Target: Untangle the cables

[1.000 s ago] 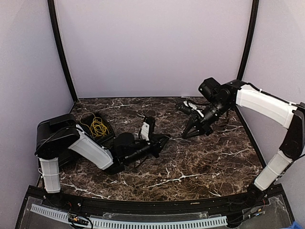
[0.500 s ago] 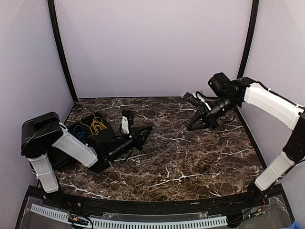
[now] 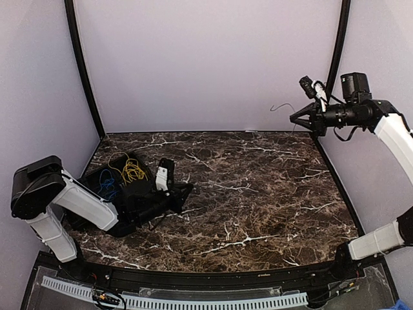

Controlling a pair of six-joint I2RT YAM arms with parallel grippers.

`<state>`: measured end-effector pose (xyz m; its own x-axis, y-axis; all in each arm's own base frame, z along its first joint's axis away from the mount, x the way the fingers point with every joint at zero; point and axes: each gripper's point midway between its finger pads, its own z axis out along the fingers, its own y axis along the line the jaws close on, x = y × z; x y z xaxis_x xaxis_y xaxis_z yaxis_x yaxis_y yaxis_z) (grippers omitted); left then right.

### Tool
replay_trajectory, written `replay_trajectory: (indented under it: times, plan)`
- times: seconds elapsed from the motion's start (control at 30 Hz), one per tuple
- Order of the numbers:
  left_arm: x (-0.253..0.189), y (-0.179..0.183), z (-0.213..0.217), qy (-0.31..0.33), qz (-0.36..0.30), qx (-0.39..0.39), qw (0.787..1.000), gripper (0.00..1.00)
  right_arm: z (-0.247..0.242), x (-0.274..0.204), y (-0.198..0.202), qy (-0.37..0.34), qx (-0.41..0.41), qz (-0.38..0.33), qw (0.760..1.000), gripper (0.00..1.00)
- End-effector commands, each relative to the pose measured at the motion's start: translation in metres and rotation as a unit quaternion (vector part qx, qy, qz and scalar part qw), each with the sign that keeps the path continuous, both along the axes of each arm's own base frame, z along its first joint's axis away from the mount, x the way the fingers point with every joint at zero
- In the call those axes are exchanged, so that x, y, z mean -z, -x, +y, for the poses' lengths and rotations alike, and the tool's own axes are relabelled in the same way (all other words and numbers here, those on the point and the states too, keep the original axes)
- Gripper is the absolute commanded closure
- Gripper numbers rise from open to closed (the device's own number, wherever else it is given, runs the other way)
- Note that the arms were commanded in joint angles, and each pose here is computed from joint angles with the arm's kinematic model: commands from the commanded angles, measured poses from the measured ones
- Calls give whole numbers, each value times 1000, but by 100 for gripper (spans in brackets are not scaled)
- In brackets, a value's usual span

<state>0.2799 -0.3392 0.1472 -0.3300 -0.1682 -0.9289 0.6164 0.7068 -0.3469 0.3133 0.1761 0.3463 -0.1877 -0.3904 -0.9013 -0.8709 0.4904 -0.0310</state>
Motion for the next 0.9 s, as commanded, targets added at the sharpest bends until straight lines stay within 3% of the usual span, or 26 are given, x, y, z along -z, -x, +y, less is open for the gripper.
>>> replay_trajectory:
  times: [0.0, 0.13, 0.33, 0.57, 0.73, 0.87]
  plan:
    - [10, 6, 16, -27, 13, -14, 999, 100, -3, -27, -8, -28, 30, -62, 997, 100]
    - [10, 5, 18, -40, 9, -17, 999, 100, 0, -22, -6, -35, 19, -42, 998, 100]
    - [3, 0, 30, -79, 5, -47, 996, 100, -28, -30, -35, -10, 128, -78, 989, 100]
    - [-64, 5, 83, -133, -36, -113, 984, 100, -81, 30, -84, 49, 268, -49, 961, 100]
    - [-135, 5, 145, -111, -33, -200, 973, 100, -86, 89, -92, 66, 269, 12, 961, 100]
    - [-165, 6, 193, -144, -9, -273, 951, 100, -81, 111, -91, 59, 259, 28, 964, 100]
